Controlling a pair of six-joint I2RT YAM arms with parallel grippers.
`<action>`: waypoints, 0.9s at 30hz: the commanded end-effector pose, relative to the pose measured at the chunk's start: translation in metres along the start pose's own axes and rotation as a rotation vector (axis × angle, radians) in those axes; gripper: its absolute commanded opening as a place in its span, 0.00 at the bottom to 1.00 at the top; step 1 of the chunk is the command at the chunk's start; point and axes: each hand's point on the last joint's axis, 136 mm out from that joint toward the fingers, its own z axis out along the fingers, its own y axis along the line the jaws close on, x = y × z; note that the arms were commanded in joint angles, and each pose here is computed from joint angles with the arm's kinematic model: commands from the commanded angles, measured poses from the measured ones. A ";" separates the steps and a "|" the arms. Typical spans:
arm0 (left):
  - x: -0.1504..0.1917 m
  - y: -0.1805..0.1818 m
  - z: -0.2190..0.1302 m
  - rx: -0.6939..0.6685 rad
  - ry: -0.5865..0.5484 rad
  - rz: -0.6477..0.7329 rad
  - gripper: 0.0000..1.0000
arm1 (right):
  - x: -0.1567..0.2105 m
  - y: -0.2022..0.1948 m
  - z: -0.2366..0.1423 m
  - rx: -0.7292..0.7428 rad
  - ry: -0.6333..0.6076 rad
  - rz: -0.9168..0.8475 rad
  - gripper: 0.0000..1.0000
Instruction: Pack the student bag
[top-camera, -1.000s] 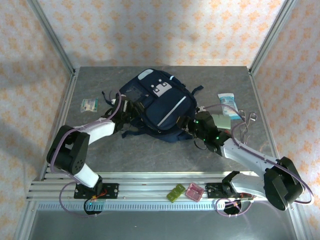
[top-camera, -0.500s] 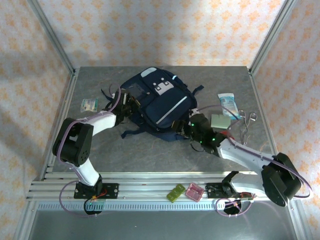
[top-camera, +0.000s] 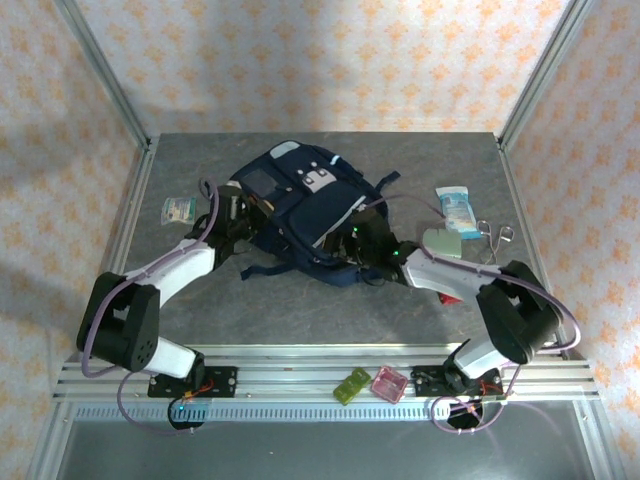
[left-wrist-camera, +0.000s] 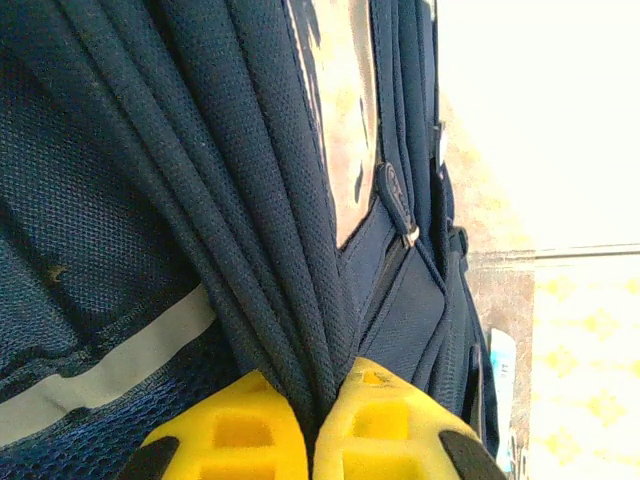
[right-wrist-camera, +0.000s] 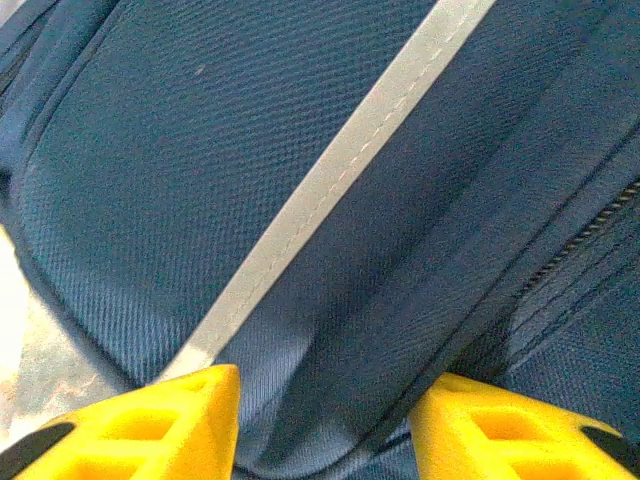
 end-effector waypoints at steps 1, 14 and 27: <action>0.004 -0.041 -0.020 0.181 0.017 -0.014 0.00 | -0.049 0.001 0.005 0.008 -0.128 0.069 0.39; 0.017 -0.061 -0.020 0.252 0.049 -0.082 0.00 | -0.106 0.039 -0.013 0.016 -0.272 -0.061 0.32; 0.000 -0.088 -0.036 0.309 -0.002 -0.131 0.00 | -0.011 0.099 -0.037 -0.056 -0.202 -0.319 0.46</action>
